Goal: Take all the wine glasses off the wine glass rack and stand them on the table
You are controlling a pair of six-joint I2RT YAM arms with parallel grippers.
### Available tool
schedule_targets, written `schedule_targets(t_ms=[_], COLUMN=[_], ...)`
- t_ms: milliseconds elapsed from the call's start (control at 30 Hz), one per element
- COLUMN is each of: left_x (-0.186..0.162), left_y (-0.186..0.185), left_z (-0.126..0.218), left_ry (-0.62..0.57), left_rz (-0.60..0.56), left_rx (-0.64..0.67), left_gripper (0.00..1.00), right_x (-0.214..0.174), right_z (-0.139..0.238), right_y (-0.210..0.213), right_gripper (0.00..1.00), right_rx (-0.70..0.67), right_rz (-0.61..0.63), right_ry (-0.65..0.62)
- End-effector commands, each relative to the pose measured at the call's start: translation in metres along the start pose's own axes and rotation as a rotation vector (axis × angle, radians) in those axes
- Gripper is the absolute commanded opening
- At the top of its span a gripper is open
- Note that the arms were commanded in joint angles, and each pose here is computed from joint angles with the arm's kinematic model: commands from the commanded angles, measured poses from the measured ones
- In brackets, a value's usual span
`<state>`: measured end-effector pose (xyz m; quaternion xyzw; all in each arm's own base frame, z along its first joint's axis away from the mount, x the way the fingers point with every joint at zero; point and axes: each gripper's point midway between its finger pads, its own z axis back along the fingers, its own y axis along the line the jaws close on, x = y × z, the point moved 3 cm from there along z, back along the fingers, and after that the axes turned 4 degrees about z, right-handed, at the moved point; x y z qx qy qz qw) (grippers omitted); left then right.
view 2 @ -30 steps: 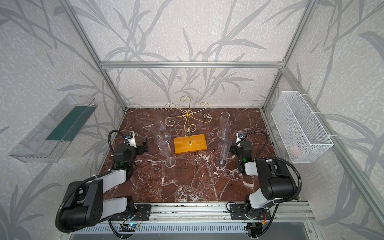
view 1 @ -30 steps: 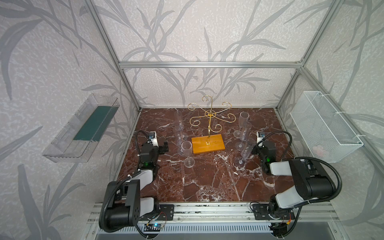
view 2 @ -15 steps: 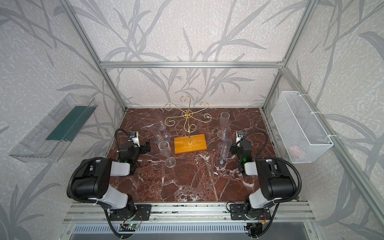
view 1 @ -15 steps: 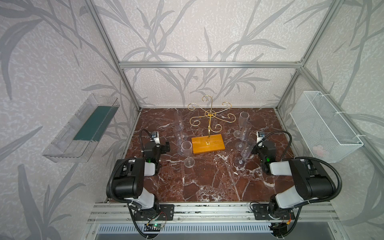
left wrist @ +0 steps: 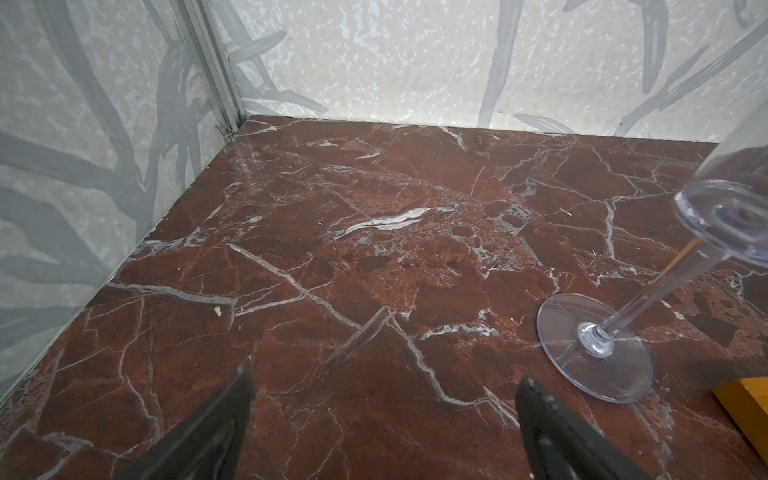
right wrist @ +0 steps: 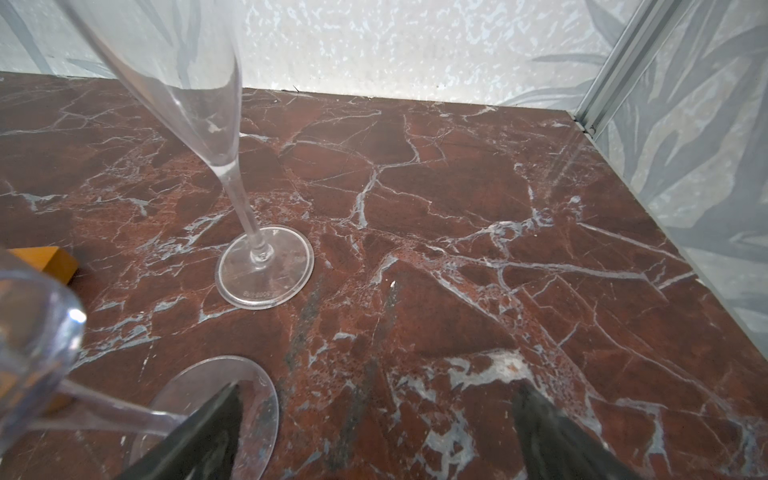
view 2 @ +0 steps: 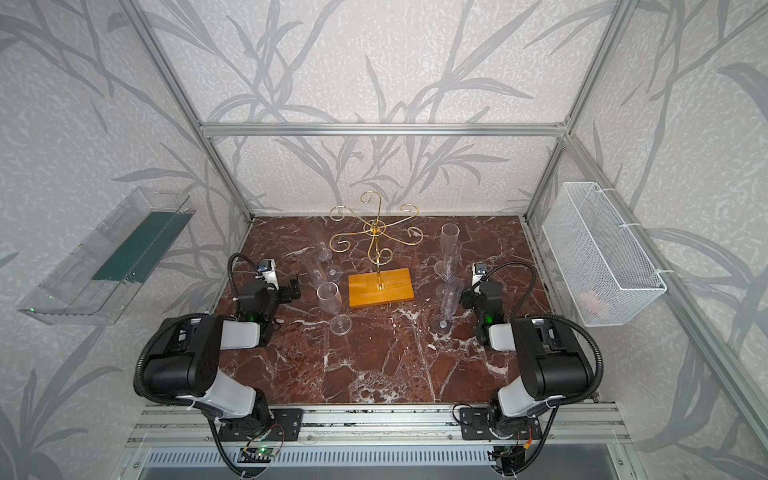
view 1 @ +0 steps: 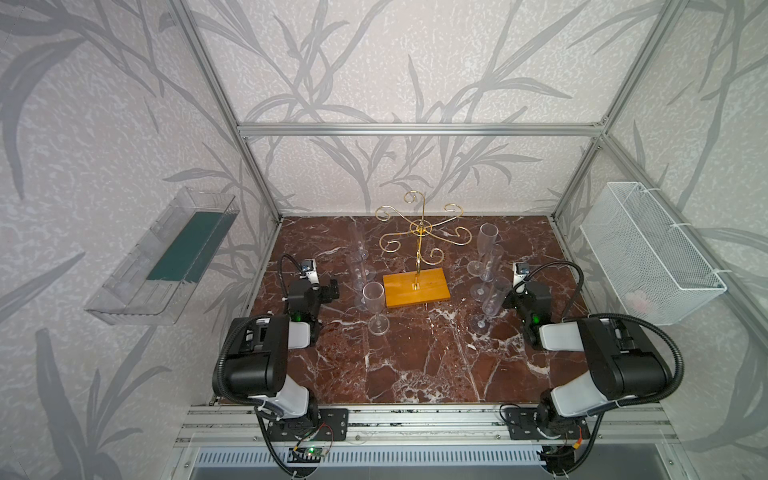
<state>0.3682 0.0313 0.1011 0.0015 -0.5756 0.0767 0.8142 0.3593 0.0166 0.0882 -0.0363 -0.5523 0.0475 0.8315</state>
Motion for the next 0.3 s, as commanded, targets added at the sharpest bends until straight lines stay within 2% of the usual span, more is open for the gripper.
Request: schedule_targets(t_ms=[0, 267], left_x=[0.0034, 0.0035], left_y=[0.0016, 0.0015], left_z=[-0.0008, 0.0001], left_ry=[-0.016, -0.02], left_rz=[0.013, 0.013], left_rx=[0.012, 0.011], left_gripper=[0.99, 0.99], right_x=[0.0153, 0.0154], right_z=[-0.0011, -0.0027], right_y=[-0.0014, -0.0004], right_gripper=[0.99, 0.99], right_rx=[-0.016, -0.017], right_rz=[0.008, 0.016], right_ry=[-0.04, -0.032])
